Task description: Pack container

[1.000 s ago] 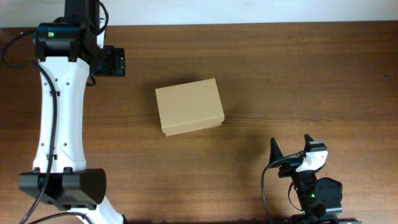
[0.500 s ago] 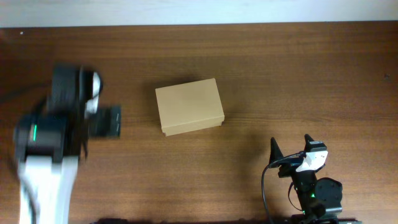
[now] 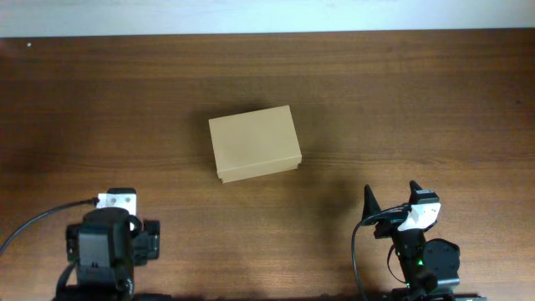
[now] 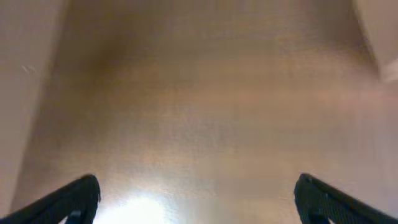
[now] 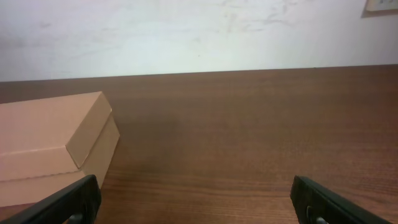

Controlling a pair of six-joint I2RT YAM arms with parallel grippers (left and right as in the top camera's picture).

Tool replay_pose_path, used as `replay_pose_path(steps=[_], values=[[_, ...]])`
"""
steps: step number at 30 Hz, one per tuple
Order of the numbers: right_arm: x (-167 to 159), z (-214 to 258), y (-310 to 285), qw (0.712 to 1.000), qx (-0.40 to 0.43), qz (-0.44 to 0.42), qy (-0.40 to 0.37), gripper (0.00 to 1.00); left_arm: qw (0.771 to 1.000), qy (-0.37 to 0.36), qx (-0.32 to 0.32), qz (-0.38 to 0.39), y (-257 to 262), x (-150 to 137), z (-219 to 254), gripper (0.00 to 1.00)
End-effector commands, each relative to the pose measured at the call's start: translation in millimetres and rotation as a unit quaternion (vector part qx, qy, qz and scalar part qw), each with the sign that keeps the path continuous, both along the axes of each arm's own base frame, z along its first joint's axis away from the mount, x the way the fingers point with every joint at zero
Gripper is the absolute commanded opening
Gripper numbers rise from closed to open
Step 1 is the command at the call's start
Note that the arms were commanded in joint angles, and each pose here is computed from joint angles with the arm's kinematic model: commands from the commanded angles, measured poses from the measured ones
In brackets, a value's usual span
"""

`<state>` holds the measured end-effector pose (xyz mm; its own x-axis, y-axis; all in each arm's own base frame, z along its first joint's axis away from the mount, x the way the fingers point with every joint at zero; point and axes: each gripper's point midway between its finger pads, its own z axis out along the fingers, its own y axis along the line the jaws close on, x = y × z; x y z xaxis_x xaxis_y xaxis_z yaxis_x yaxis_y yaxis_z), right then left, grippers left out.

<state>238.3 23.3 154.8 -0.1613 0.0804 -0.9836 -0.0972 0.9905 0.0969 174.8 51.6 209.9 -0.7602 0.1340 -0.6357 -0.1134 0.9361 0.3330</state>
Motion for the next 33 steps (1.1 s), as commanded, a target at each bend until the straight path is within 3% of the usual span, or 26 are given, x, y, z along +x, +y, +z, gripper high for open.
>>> replay_pose_path(steps=[1, 4, 9, 12, 21, 33], values=[[0, -3, -2, 1.0, -0.003, -0.006, 0.0, 0.99, 0.993, -0.105, 0.056, -0.019, 7, 22, 35, 1.0], [0, -3, -2, 1.0, -0.003, -0.005, 0.0, 0.99, 0.962, -0.269, 0.047, -0.014, 4, 47, 96, 1.0], [0, -3, -2, 1.0, -0.003, -0.005, 0.0, 0.99, 0.868, -0.495, 0.027, -0.024, -5, 49, 178, 1.0], [0, -3, -2, 1.0, -0.003, -0.005, 0.0, 0.99, 0.838, -0.544, 0.025, -0.02, -4, 45, 175, 1.0], [0, -3, -2, 1.0, -0.003, -0.005, 0.0, 0.99, 0.869, -0.494, 0.027, -0.024, -5, 55, 66, 1.0], [0, -3, -2, 1.0, -0.003, -0.005, 0.0, 0.99, 0.885, -0.465, 0.035, -0.012, 2, 59, 5, 1.0]])
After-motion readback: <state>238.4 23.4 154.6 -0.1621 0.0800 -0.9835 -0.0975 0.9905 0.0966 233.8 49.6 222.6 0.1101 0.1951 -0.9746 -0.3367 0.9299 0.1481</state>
